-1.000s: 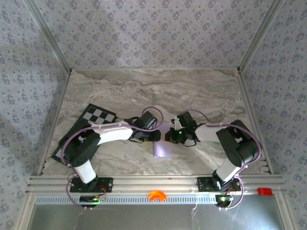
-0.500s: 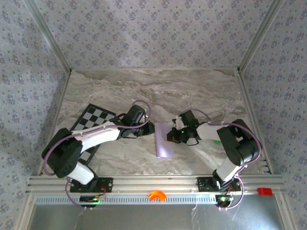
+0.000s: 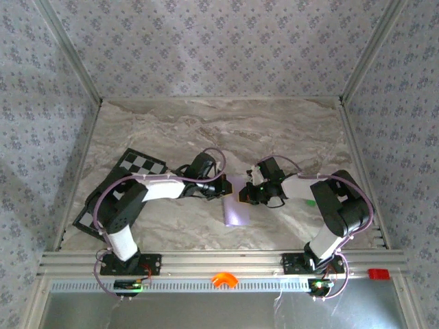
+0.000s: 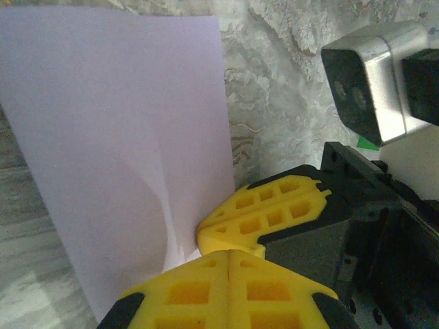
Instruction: Fold a paper plane with a square sheet of paper (pick it up from the middle)
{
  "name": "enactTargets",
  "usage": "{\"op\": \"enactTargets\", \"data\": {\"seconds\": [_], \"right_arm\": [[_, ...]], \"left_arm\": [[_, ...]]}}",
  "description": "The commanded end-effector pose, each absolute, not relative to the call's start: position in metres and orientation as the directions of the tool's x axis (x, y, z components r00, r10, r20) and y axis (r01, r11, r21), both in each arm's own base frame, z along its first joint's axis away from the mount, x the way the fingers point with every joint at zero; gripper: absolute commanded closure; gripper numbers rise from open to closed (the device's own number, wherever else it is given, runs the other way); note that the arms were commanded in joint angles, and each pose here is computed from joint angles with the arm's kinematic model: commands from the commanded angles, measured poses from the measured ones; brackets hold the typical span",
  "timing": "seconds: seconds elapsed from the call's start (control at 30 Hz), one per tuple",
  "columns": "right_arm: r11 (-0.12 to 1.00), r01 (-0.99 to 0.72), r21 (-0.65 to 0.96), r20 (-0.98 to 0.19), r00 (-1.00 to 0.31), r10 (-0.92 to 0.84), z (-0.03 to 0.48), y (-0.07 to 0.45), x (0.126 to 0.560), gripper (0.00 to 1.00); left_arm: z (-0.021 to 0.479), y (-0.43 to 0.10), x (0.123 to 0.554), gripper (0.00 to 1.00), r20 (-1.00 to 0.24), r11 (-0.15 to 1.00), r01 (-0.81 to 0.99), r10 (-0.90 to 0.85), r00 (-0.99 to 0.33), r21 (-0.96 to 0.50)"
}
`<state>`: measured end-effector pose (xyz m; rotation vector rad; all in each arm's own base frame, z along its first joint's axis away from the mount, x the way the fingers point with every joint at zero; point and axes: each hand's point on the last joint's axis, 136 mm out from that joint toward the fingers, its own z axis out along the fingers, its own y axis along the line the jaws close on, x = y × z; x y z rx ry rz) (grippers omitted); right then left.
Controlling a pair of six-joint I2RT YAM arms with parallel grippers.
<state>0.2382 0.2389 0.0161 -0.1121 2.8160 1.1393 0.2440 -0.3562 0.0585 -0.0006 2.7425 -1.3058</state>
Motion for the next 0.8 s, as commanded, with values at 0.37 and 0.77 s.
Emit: {"op": "enactTargets", "data": {"seconds": [0.37,0.77], "right_arm": [[0.821,0.006,0.571,0.008,-1.0,0.001,-0.026,0.207,0.209,1.0],[0.824,0.008,0.566,0.003,-1.0,0.008,-0.024,0.205,0.209,1.0]], "left_arm": [[0.0,-0.317,0.226,1.0,0.0,0.725,-0.047,-0.064,-0.998,-0.687],[0.054,-0.339,0.253,1.0,-0.084,0.666,0.047,-0.023,-0.996,-0.744]]}}
